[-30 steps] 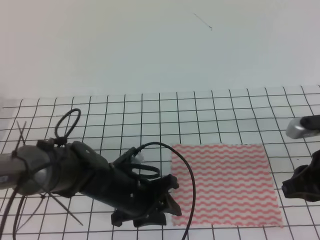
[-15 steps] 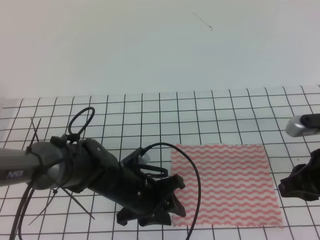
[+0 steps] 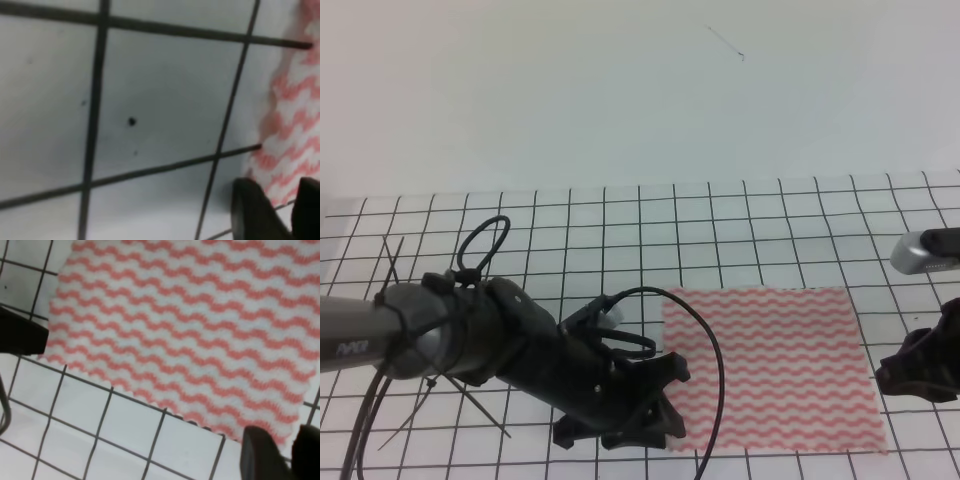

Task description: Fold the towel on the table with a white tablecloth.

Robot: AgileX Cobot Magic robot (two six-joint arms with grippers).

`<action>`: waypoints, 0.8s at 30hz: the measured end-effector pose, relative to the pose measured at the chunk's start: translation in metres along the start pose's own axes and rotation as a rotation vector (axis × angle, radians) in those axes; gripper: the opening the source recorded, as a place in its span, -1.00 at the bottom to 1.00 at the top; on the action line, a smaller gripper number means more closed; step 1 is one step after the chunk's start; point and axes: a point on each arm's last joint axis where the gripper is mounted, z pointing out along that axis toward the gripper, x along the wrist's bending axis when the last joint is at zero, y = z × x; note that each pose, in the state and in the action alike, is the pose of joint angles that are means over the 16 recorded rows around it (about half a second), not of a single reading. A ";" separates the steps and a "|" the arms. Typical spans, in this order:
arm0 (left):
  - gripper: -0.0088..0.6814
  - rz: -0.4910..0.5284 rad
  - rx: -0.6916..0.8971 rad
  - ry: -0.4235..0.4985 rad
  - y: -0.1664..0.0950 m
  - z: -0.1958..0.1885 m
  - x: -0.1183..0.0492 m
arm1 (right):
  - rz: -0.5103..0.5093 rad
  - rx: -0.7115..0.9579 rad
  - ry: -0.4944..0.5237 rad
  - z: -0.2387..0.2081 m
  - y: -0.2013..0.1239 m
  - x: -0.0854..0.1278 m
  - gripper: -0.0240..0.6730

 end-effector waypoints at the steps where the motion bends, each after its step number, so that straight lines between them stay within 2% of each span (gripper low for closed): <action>1: -0.51 0.003 0.000 -0.003 0.000 0.000 0.000 | 0.000 0.001 0.000 0.000 0.000 0.000 -0.48; 14: -0.76 0.041 0.005 -0.041 -0.001 0.000 -0.004 | -0.009 0.009 0.000 0.000 -0.001 0.000 -0.48; 24: -0.96 0.059 -0.022 -0.117 0.004 -0.003 -0.009 | -0.026 0.015 -0.004 0.000 -0.001 0.000 -0.48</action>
